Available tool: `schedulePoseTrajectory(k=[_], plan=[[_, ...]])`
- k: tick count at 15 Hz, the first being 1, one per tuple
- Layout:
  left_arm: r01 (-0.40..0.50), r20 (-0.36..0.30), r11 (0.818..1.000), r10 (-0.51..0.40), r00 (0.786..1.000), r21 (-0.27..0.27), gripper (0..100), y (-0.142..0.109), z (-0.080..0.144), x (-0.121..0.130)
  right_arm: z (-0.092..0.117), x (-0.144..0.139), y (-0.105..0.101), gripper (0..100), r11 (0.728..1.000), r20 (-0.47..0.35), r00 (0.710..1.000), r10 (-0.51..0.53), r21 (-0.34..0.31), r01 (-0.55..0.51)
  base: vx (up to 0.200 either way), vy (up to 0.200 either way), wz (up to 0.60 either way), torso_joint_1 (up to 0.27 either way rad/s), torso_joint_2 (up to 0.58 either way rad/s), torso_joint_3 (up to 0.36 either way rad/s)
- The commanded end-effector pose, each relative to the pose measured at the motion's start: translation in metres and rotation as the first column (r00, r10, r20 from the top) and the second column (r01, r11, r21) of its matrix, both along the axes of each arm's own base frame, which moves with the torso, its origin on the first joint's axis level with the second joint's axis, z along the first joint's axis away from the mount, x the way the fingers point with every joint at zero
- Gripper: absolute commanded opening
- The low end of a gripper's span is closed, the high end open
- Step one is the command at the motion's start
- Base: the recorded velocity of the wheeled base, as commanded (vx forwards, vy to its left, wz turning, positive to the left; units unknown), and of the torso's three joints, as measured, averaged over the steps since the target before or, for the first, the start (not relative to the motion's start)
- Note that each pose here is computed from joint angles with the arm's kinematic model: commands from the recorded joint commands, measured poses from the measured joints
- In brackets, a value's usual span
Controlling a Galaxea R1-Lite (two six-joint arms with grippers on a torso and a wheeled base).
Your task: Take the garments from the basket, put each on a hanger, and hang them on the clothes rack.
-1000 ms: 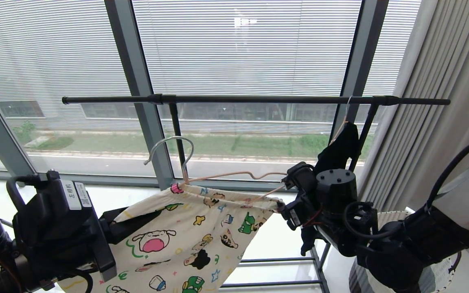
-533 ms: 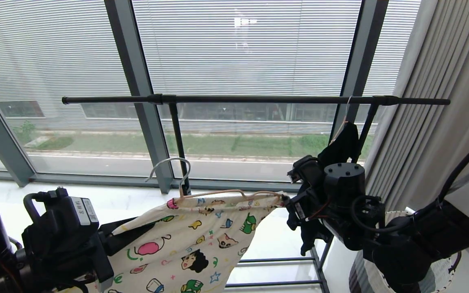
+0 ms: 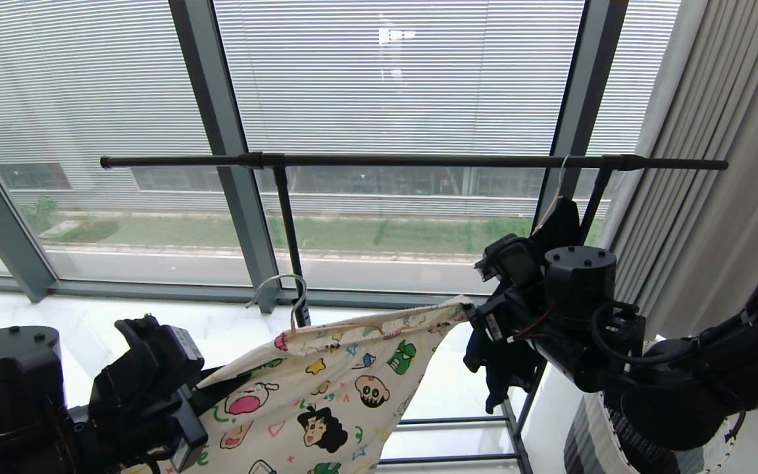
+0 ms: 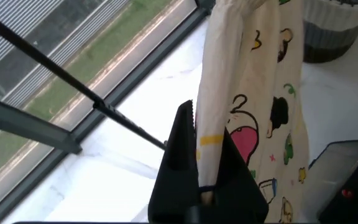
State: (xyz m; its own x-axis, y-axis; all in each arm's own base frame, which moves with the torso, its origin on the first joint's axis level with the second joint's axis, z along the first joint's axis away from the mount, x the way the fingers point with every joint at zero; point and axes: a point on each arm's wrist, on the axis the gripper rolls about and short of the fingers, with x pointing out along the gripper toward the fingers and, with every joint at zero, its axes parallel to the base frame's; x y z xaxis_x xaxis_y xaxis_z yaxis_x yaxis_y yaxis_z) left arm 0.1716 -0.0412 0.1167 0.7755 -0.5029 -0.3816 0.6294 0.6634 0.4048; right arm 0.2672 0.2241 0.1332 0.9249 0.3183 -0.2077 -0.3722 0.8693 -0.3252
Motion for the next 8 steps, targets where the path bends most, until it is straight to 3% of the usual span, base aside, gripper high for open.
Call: schedulePoseTrajectory(k=[1,5,8], plan=[[-0.072,-0.05,0.996,0.075,0.996,0.044,0,0.0,-0.01,0.01,0.011,-0.009,0.002,100,1.0,0.024,0.999,0.025,0.017,-0.026,0.0,0.0,0.0,0.0,0.0,0.0],[-0.095,-0.044,0.994,0.097,0.994,0.045,0,-0.001,-0.008,0.02,0.017,-0.039,0.029,100,0.99,0.035,0.989,0.141,0.026,-0.142,0.0,0.0,0.0,0.0,0.0,0.0],[-0.115,-0.059,0.993,0.114,0.992,-0.013,0,-0.004,-0.004,0.024,0.016,-0.071,0.055,100,0.963,0.03,0.963,0.267,0.024,-0.268,0.0,0.0,0.0,0.0,0.0,0.0]])
